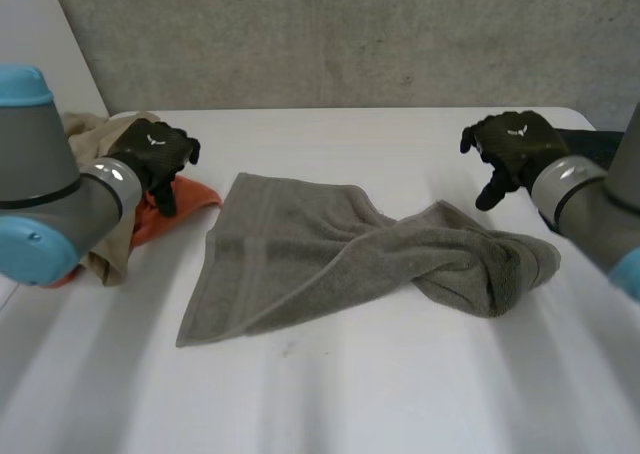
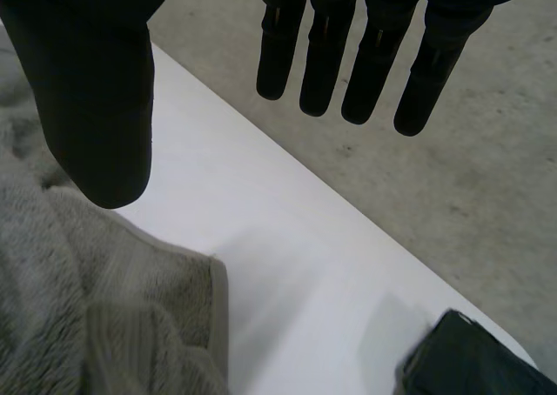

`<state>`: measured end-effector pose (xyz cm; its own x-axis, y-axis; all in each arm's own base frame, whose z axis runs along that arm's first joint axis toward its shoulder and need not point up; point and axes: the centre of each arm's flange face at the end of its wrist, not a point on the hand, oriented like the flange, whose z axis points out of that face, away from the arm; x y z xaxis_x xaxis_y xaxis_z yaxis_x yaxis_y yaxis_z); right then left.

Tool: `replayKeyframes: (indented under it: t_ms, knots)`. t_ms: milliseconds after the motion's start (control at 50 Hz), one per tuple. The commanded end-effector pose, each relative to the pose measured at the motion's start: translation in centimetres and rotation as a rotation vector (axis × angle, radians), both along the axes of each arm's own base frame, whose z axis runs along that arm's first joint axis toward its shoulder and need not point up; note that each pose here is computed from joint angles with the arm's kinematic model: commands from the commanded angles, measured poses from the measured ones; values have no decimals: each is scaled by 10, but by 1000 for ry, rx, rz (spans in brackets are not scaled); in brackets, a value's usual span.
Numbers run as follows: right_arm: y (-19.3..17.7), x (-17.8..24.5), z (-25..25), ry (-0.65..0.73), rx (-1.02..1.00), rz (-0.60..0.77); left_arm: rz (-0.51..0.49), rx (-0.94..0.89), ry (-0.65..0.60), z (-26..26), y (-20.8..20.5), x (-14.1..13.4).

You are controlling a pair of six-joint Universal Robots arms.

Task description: Fold the laundry.

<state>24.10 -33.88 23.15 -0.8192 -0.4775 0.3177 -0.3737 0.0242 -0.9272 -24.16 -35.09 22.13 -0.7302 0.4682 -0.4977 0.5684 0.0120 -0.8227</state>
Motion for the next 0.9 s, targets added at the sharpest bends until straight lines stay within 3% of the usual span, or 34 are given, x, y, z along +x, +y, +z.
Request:
replayKeyframes:
  t_ms: [20, 140, 260, 540, 680, 900]
  knots:
    - [-22, 0, 15, 29, 85, 124, 11, 179, 101, 20, 68, 1]
    - [-39, 6, 2, 123, 148, 187, 25, 301, 193, 11, 124, 5]
    - [-35, 20, -28, 186, 260, 275, 17, 261, 225, 3, 157, 7]
    - [-19, 41, -63, 208, 344, 333, 65, 213, 216, -21, 162, 11]
    - [-7, 47, -1, 129, 192, 336, 67, 207, 229, -22, 153, 6]
    - [50, 53, 88, -12, -179, 374, 130, 337, 366, -36, 132, -5]
